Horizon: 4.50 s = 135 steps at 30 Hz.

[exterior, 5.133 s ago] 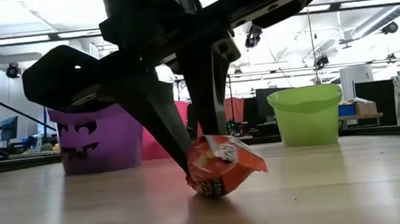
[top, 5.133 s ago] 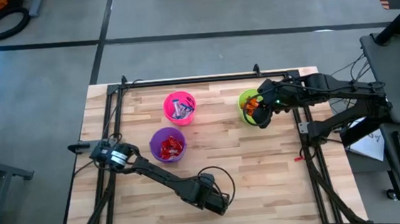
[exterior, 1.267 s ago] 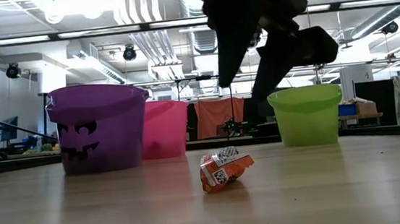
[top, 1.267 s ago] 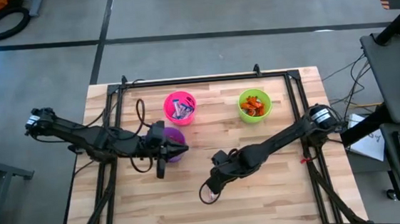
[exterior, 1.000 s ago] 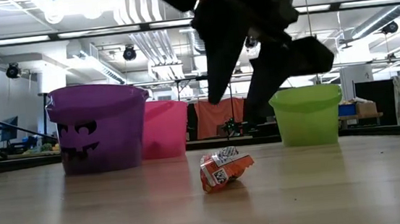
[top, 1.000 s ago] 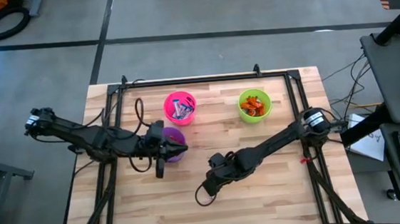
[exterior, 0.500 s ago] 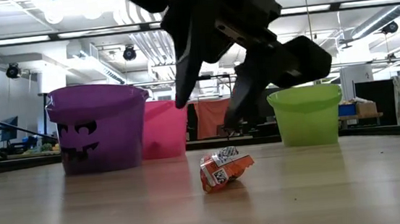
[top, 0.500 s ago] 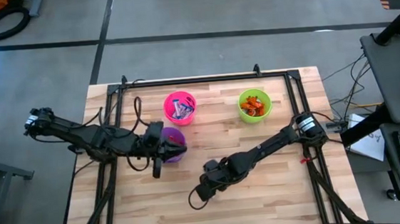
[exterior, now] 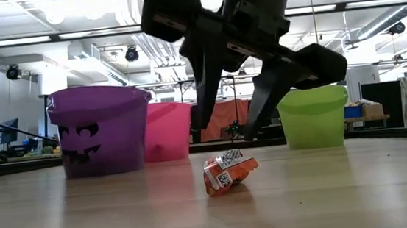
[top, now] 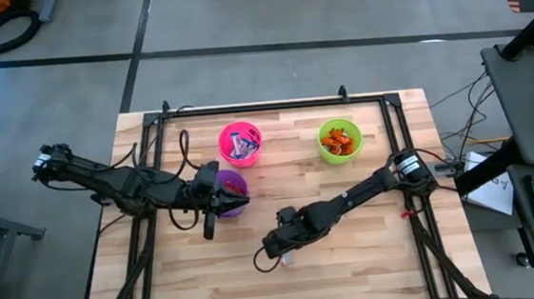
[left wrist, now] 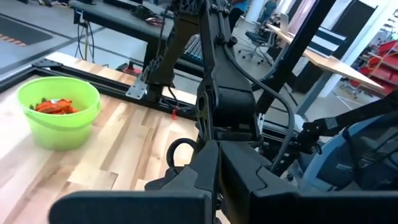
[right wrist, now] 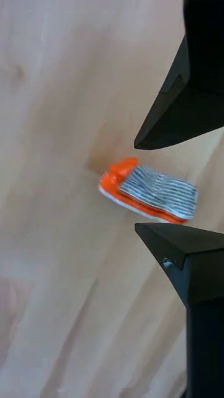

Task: Sort candy
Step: Put the orange chocolate into the green bucket, then return to Home Position

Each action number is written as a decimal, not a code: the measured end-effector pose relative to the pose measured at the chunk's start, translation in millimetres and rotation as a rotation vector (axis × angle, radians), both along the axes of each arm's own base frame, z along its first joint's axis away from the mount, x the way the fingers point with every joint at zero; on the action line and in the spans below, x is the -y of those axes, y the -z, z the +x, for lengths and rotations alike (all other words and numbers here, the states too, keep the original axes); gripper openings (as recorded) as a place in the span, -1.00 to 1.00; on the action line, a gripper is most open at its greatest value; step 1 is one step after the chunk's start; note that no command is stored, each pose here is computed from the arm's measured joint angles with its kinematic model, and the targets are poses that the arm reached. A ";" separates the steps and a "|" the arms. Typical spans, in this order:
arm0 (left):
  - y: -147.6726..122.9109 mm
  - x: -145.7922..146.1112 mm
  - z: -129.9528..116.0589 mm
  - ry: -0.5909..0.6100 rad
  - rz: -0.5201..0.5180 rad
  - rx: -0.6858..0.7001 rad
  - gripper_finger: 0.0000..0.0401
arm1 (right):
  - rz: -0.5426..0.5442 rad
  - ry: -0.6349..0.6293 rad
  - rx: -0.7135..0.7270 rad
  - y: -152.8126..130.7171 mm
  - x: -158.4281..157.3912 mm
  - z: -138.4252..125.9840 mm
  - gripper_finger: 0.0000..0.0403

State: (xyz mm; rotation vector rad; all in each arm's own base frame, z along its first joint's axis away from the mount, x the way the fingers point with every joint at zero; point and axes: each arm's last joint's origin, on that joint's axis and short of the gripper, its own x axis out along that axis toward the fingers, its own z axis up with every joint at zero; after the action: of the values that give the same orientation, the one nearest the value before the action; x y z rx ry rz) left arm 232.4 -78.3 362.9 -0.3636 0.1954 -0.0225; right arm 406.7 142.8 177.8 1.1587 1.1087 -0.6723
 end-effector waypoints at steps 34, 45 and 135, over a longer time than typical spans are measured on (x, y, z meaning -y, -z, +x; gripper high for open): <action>-0.5 -41.7 10.2 -0.163 0.066 0.003 -1.00 | 0.020 -0.074 0.013 22.5 -0.2 12.1 -0.82; -6.8 -46.4 9.3 -0.182 0.056 0.054 -1.00 | -0.060 -0.153 0.161 -36.3 49.5 11.8 -0.84; -30.6 -66.9 -16.7 -0.117 0.145 0.259 -1.00 | -0.975 -0.840 0.931 -136.2 193.2 -246.4 -0.53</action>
State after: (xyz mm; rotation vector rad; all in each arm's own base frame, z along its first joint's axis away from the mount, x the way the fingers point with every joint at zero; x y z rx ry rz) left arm 215.7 -11.5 393.5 -0.2245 -0.0807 0.0597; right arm 160.3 -50.4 314.0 0.0281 0.2697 0.0717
